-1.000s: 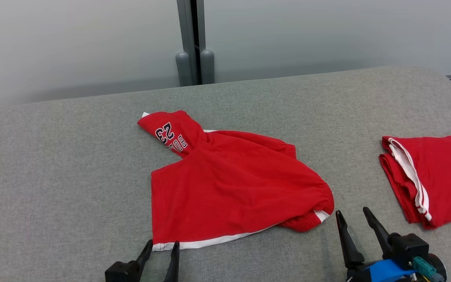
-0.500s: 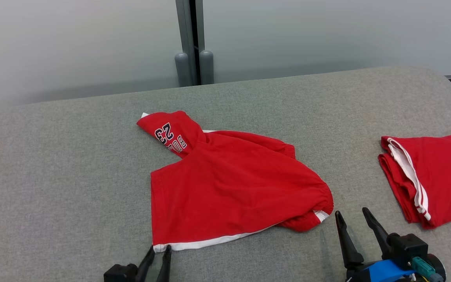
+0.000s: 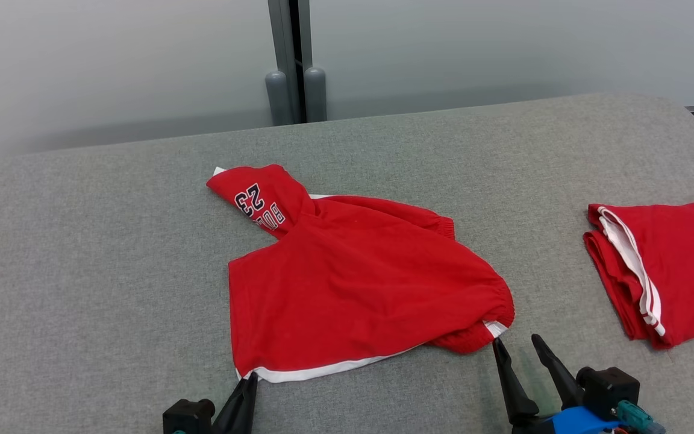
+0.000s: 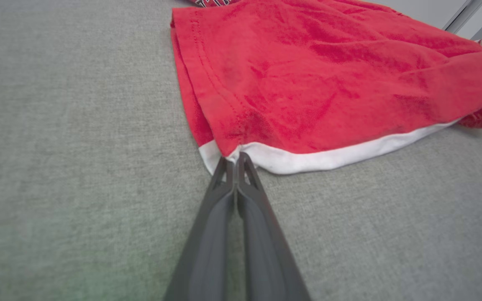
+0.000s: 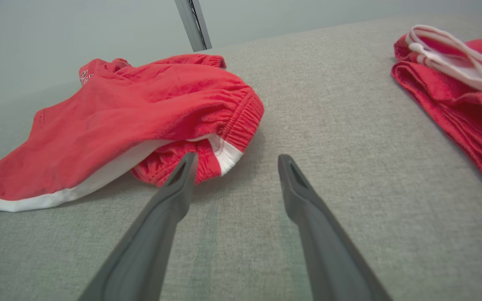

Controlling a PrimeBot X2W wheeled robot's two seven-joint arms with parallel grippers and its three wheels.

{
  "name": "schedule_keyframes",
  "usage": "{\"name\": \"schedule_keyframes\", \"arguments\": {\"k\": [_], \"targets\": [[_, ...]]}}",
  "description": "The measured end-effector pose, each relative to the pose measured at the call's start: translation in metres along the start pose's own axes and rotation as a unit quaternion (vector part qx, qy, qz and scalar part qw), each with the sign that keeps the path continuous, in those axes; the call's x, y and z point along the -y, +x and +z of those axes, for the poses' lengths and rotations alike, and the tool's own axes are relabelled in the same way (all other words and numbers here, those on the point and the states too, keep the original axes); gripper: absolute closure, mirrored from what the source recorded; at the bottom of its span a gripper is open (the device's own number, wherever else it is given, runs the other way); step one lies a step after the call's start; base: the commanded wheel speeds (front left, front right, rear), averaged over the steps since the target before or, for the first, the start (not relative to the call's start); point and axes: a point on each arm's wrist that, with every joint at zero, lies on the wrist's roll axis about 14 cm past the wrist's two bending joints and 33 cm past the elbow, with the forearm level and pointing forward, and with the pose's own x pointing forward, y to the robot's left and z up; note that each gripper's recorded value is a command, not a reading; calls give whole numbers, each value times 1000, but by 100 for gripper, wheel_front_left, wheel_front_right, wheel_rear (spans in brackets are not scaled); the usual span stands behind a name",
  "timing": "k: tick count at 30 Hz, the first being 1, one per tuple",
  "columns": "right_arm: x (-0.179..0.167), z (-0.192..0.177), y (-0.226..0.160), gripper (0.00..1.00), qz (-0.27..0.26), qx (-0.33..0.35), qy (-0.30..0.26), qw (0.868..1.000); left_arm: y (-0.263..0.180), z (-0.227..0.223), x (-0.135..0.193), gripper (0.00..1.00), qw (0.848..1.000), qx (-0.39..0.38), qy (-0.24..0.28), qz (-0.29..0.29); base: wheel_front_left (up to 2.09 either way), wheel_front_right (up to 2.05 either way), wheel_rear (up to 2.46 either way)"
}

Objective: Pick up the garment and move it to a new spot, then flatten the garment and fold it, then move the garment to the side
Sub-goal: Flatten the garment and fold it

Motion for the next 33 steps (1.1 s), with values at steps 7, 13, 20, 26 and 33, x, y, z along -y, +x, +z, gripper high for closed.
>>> {"name": "schedule_keyframes", "arguments": {"k": [7, 13, 20, 26, 33], "targets": [[-2, -7, 11, 4, -1, -13, 31, 999, 2, 0, -4, 100, 1000, -2, 0, 4, 0, 0, 0], [-5, -13, 22, 12, 4, -26, 38, 999, 4, 1, -10, 100, 1000, 0, -1, 10, 0, 0, 0], [-9, -20, 28, 100, 11, -38, 39, 998, 8, 4, -13, 100, 1000, 3, -2, 13, 0, 0, 0], [-12, -7, 27, 100, 16, -17, 37, 999, 8, 22, -17, 100, 999, 31, 4, 18, 0, 0, 0], [-21, 47, 22, 100, 34, 68, 20, 997, -1, 94, -19, 100, 989, 142, 28, 25, 0, 0, 0]]}}
